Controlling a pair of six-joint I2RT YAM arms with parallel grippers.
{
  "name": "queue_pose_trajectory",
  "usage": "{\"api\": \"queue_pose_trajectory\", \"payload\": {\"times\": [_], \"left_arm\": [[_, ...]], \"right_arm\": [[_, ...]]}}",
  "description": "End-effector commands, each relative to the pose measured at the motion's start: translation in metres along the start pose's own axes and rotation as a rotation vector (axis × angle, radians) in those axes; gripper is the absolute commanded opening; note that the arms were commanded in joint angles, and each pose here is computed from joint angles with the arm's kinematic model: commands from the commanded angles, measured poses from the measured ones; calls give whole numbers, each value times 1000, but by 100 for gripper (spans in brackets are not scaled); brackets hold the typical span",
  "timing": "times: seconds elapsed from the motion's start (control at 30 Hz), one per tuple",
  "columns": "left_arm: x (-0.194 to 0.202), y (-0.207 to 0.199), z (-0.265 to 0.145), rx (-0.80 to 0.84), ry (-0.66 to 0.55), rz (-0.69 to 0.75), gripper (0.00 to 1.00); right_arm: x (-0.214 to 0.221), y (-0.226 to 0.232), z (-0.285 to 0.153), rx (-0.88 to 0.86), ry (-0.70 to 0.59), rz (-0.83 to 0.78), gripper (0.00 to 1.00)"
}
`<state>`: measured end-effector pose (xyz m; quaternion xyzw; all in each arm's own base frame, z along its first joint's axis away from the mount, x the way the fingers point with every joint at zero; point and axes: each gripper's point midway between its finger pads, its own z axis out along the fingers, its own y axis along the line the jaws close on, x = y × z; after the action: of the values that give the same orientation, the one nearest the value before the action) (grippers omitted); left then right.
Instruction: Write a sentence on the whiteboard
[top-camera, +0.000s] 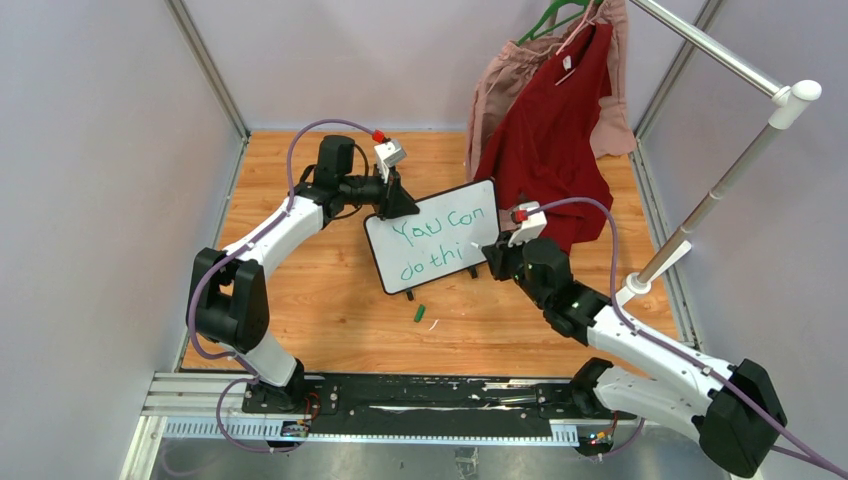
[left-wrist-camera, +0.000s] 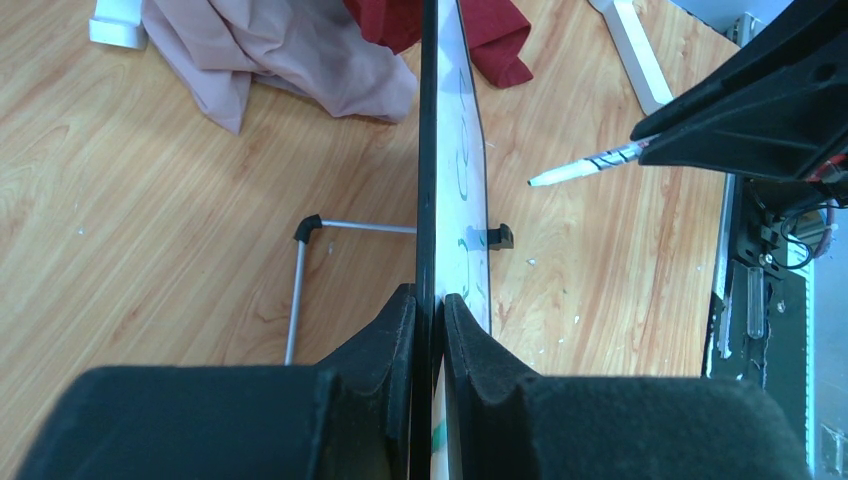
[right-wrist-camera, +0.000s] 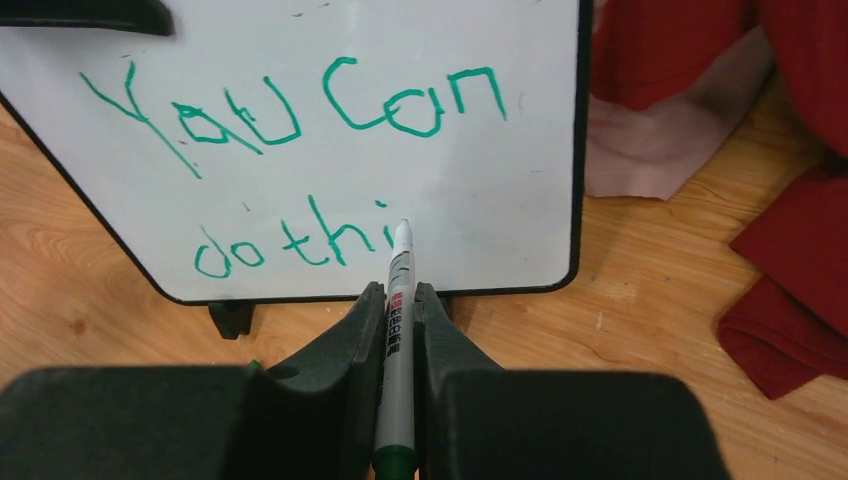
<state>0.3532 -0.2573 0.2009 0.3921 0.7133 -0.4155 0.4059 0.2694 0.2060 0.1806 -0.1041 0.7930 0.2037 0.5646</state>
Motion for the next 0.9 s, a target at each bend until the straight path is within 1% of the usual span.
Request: {"api": "queue_pose_trajectory", "payload": {"times": [0.0, 0.3, 0.87], "left_arm": [[2, 2, 1, -29, 3, 45, 0], [4, 4, 2, -33, 6, 40, 0], [5, 6, 4, -33, 5, 27, 0]], "right_arm": [[3, -23, 0, 73, -23, 15, 0], [-2, -25, 9, 68, -83, 45, 0], [2, -11, 23, 33, -37, -13, 0]]}}
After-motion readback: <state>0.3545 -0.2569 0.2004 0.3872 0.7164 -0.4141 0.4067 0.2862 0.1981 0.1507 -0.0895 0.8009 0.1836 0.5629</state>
